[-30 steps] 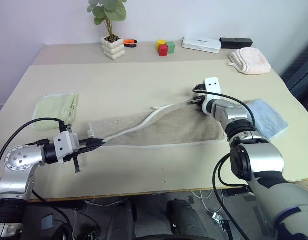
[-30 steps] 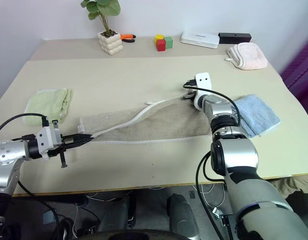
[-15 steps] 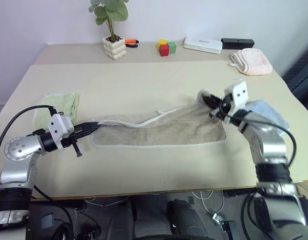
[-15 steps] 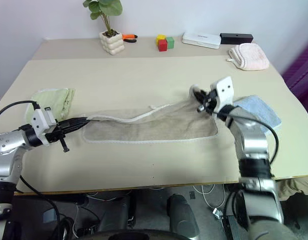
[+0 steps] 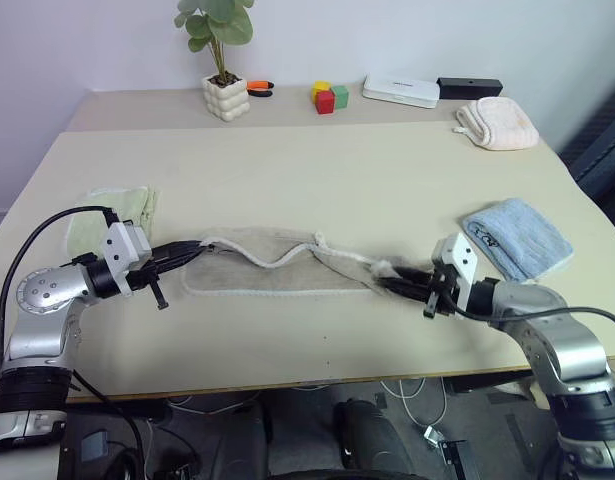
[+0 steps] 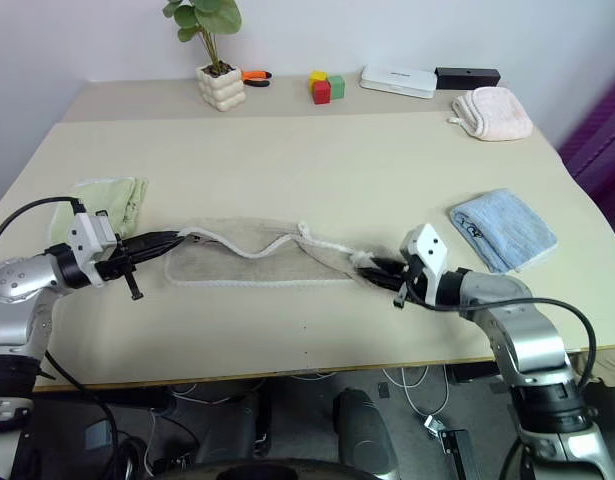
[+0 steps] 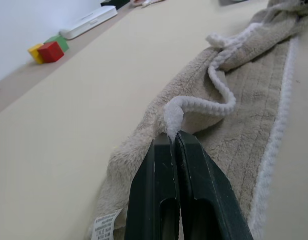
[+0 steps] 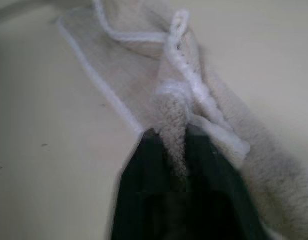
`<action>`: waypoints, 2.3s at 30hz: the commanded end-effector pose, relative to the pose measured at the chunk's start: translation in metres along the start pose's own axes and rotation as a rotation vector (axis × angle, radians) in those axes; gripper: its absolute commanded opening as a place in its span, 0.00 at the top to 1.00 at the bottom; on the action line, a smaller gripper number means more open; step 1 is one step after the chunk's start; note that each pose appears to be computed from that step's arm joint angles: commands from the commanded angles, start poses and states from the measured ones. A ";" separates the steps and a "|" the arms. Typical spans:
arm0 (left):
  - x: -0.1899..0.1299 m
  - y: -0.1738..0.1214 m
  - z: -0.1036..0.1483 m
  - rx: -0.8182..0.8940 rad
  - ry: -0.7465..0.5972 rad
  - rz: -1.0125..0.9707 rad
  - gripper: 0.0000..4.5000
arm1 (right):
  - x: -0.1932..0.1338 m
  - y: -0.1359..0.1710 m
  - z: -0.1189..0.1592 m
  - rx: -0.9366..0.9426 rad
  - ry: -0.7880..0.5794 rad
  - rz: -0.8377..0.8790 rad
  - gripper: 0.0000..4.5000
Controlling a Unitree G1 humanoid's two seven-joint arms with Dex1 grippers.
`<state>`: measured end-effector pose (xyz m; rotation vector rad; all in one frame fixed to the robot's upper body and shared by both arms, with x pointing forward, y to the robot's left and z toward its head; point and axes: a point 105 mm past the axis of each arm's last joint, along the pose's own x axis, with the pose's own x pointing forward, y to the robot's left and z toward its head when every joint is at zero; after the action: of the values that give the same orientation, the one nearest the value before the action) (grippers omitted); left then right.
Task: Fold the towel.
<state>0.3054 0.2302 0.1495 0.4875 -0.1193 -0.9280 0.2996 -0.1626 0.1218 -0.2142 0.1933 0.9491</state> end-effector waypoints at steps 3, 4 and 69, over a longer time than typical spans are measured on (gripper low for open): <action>0.000 0.004 0.008 0.022 -0.016 0.002 1.00 | 0.008 -0.006 -0.001 -0.139 0.049 -0.014 0.23; 0.000 0.004 0.008 0.022 -0.016 0.001 1.00 | 0.008 -0.004 0.000 -0.145 0.056 0.003 0.12; 0.046 0.179 0.074 0.067 -0.020 0.630 1.00 | -0.010 -0.167 0.156 -0.919 0.100 -0.702 0.99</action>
<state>0.4440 0.2442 0.2698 0.4389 -0.2468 -0.3963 0.4415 -0.2106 0.2613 -1.1179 -0.1464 0.3774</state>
